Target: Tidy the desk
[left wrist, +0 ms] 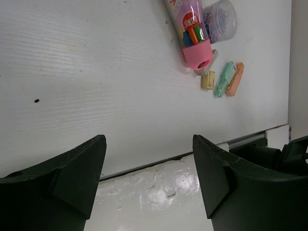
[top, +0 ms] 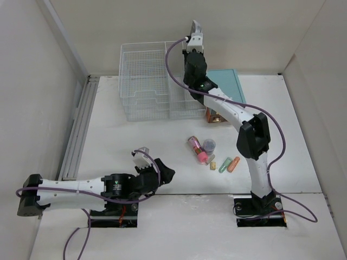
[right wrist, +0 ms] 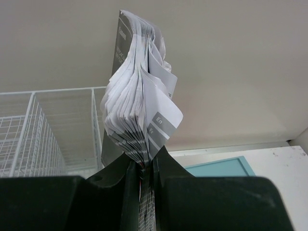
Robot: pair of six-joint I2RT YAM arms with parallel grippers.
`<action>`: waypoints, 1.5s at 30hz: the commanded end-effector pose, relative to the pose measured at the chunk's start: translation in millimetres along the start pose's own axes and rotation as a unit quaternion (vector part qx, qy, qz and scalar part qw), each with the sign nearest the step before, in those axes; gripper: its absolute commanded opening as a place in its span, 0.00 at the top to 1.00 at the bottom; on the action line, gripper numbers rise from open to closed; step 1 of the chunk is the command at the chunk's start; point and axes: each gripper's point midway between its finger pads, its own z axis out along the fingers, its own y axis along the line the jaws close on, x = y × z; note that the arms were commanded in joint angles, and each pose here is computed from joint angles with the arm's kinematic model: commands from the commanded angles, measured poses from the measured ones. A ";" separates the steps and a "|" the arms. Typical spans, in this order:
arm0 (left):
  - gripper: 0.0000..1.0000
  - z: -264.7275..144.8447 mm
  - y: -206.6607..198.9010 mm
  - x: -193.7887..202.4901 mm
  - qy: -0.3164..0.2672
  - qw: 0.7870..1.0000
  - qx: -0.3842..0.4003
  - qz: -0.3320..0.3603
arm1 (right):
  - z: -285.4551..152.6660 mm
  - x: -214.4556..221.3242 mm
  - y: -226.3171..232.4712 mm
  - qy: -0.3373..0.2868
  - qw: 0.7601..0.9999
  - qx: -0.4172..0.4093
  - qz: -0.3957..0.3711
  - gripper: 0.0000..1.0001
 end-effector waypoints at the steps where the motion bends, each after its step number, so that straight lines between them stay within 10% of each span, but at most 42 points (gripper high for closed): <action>1: 0.31 1.3 -0.8 2.9 0.001 1.000 0.001 -0.006 | 0.5 -32.8 1.0 -0.071 0.993 0.017 0.089 1.00; 14: 0.32 3.2 10.5 6.7 0.004 1.000 -0.013 0.001 | 0.3 42.3 18.7 -0.053 0.997 0.028 0.059 1.00; 19: 0.32 2.3 8.8 5.6 0.003 1.000 -0.010 -0.006 | -13.7 42.7 19.9 -0.048 0.998 0.000 0.037 0.34; 29: 0.32 3.3 -8.9 1.0 -0.006 1.000 0.014 0.004 | -75.3 -1.9 -5.7 -0.030 0.998 -0.056 0.023 0.19; 32: 0.32 4.8 -19.3 -3.3 -0.016 0.999 0.023 0.018 | -106.2 -12.3 -18.4 0.002 0.994 -0.105 0.012 0.29; 36: 0.37 15.3 -34.9 -6.8 -0.039 0.998 0.017 0.036 | -159.2 -8.0 -30.9 0.054 0.965 -0.257 -0.018 1.00; 39: 0.45 29.2 -41.5 -16.5 -0.061 0.998 -0.003 0.018 | -192.2 20.1 -54.2 0.142 0.929 -0.340 0.010 1.00; 43: 0.51 60.3 -47.2 -27.8 -0.076 0.996 -0.035 0.016 | -220.5 57.8 -95.2 0.187 0.911 -0.365 0.036 0.35; 45: 0.51 78.9 -53.6 -40.6 -0.069 0.997 -0.027 -0.008 | -239.0 75.1 -101.3 0.207 0.898 -0.382 0.068 0.24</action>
